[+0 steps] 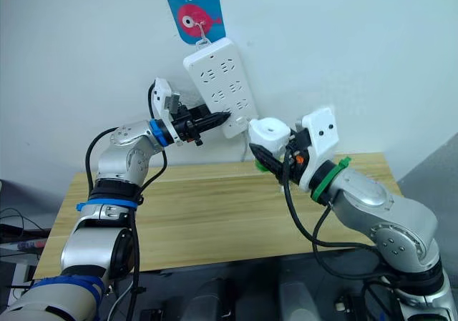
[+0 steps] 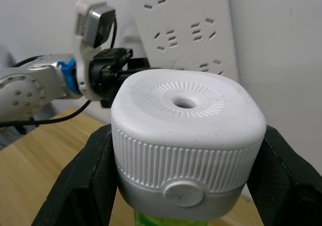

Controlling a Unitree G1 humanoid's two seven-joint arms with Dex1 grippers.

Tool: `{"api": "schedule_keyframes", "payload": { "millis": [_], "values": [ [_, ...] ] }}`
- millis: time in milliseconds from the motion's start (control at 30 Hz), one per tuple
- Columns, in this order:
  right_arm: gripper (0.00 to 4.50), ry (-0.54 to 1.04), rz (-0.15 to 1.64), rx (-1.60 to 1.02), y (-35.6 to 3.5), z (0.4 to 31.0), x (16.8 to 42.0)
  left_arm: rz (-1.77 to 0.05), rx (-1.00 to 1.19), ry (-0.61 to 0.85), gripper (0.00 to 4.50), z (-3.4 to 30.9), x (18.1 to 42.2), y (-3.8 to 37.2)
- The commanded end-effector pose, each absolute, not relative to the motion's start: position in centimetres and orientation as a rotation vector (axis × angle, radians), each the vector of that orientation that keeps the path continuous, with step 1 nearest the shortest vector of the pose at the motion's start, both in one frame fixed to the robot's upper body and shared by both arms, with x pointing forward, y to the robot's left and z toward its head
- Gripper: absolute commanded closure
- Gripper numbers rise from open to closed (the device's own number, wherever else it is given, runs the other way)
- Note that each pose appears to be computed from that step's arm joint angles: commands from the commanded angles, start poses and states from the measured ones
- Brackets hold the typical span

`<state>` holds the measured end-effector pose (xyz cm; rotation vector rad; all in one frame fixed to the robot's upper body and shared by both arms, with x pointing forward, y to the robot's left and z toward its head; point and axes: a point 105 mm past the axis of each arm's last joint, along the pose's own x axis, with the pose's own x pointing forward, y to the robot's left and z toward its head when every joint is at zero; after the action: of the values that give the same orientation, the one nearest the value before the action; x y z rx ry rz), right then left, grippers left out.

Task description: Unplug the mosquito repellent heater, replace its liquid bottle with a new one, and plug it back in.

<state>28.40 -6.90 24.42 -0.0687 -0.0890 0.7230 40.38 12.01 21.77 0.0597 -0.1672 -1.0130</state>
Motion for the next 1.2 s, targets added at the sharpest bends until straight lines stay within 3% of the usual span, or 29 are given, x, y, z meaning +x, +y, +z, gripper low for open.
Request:
{"api": "schedule_keyframes", "payload": {
  "millis": [33,333,1200],
  "values": [
    [1.46,-0.124,0.672,-0.149,-6.3,25.6,29.4,-1.014,0.076,-0.189,3.19,22.7,39.9,12.1],
    [1.46,-0.11,0.616,-0.257,-4.2,25.1,32.0,-1.017,0.067,-0.166,3.19,22.4,39.6,12.0],
    [1.46,-0.173,0.619,-0.284,-2.3,24.6,33.5,-1.035,0.065,-0.161,3.19,22.0,39.1,11.8]
  ]
}}
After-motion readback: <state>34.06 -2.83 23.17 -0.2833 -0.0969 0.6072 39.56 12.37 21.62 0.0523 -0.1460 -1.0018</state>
